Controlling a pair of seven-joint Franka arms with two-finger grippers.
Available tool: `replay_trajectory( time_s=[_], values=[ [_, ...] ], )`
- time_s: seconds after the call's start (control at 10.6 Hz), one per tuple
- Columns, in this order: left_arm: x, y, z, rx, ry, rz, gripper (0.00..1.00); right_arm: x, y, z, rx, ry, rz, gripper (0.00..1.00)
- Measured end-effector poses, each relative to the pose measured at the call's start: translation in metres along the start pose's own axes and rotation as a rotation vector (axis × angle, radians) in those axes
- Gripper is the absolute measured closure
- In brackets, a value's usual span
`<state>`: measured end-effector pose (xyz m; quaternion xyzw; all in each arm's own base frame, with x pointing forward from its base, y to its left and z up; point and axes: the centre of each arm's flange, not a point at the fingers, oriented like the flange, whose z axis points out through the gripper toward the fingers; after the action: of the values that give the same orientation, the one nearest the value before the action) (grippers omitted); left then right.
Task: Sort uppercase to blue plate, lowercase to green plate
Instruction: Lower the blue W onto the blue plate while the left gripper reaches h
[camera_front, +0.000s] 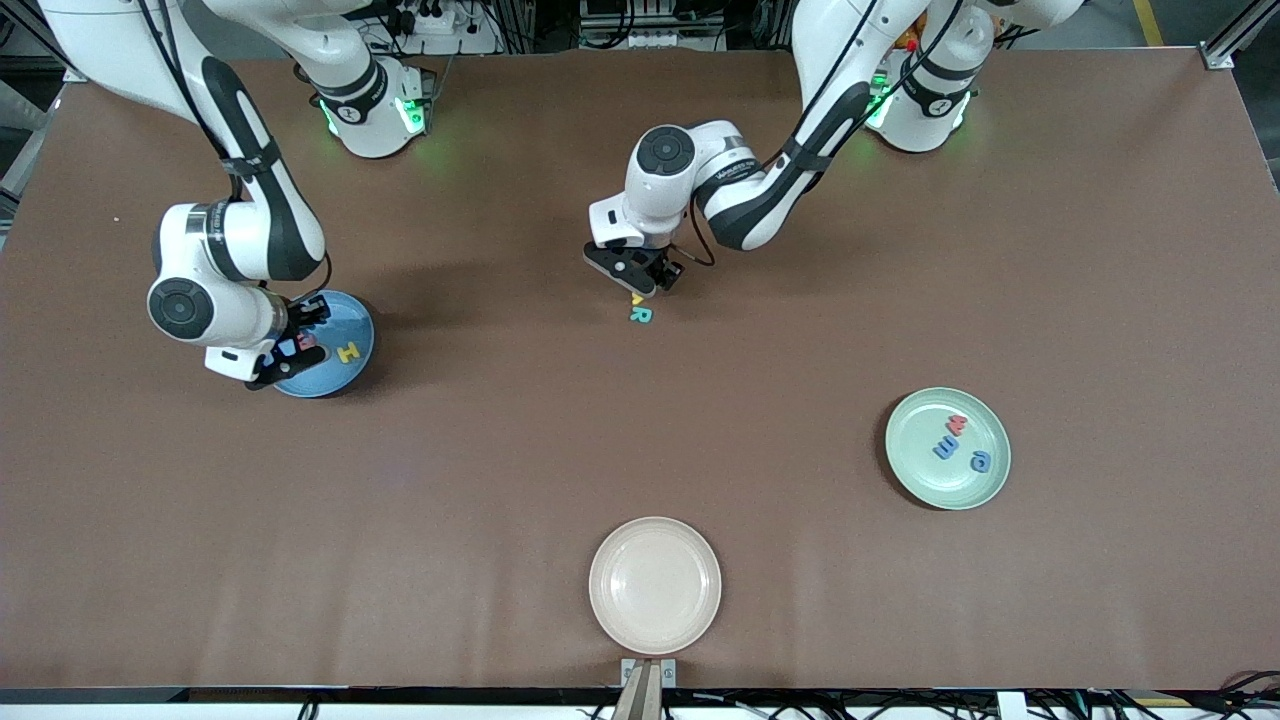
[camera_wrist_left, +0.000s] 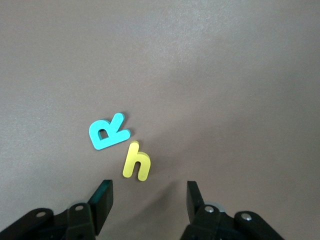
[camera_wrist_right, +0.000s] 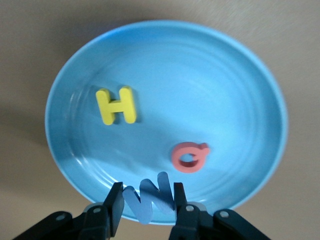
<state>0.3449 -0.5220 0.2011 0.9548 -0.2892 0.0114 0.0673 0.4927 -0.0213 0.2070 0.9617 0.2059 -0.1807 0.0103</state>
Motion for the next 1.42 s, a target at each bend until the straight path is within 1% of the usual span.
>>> replay_trajectory(
  time_s=[0.09, 0.19, 0.28, 0.38, 0.57, 0.76, 0.95, 1.14, 1.42],
  values=[
    [0.0, 0.0, 0.004, 0.01, 0.0, 0.017, 0.33, -0.001, -0.005, 0.007, 0.029, 0.008, 0.018, 0.54],
    [-0.001, -0.001, 0.007, 0.017, -0.002, 0.029, 0.34, -0.001, -0.008, 0.01, 0.045, 0.012, 0.027, 0.54],
    [-0.002, -0.001, 0.01, 0.02, -0.005, 0.035, 0.35, 0.0, -0.008, 0.012, 0.05, 0.013, 0.03, 0.48],
    [-0.002, -0.002, 0.012, 0.022, -0.005, 0.038, 0.37, 0.0, -0.008, 0.013, 0.051, 0.013, 0.031, 0.47],
    [0.002, -0.002, 0.012, 0.044, 0.014, 0.08, 0.38, 0.001, -0.008, 0.013, 0.052, 0.019, 0.034, 0.23],
    [0.008, -0.003, 0.018, 0.051, 0.021, 0.097, 0.4, 0.003, -0.007, 0.009, 0.047, 0.032, 0.035, 0.22],
    [0.009, -0.002, 0.024, 0.048, 0.016, 0.098, 0.4, 0.013, -0.004, -0.012, 0.034, 0.063, 0.036, 0.22],
    [0.008, 0.002, 0.027, 0.047, 0.013, 0.104, 0.4, 0.032, -0.014, -0.052, 0.026, 0.092, 0.056, 0.22],
    [0.008, 0.004, 0.027, 0.046, 0.015, 0.106, 0.41, 0.052, -0.06, -0.12, 0.01, 0.164, 0.095, 0.22]
  ],
)
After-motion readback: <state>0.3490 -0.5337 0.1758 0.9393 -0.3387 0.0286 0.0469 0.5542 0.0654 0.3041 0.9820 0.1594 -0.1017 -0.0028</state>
